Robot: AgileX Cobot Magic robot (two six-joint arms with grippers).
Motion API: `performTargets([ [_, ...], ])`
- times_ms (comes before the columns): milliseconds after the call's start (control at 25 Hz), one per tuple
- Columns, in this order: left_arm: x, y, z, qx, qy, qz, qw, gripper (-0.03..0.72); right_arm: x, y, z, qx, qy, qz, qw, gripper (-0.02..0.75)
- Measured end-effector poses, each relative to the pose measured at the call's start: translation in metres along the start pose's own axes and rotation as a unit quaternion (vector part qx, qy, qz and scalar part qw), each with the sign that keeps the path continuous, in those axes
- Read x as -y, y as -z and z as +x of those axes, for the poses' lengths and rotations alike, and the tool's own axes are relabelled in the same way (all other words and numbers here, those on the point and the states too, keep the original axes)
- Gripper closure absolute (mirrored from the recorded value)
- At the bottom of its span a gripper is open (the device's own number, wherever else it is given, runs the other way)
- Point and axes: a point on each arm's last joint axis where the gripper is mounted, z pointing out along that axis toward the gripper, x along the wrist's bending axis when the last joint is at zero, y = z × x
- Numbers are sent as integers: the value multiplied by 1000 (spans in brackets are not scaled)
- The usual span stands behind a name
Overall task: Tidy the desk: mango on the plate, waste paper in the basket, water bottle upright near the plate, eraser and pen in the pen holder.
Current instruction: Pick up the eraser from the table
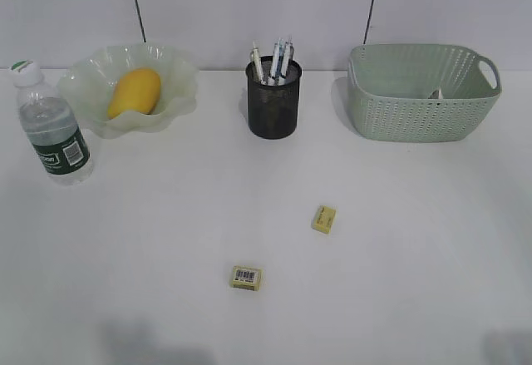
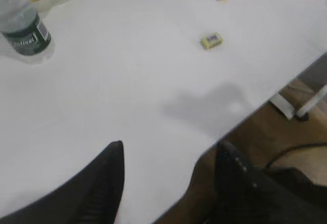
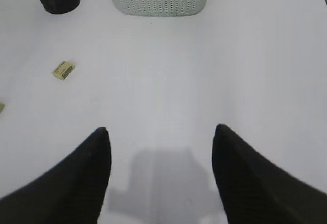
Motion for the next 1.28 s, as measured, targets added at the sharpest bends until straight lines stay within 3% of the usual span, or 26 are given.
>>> performTargets([
  [240,-3,-11,1,-4,1,-38,999,260,0,0,0,0,0,0,1000,240],
  [840,-4,-12,1,-11,7,-41,999,263,0,0,0,0,0,0,1000,240],
  [1040,-3,-10,2,-76,51,-49,995,263,0,0,0,0,0,0,1000,240],
  [1280,-2,-8,4,-173,116,-53,977,263,0,0,0,0,0,0,1000,239],
])
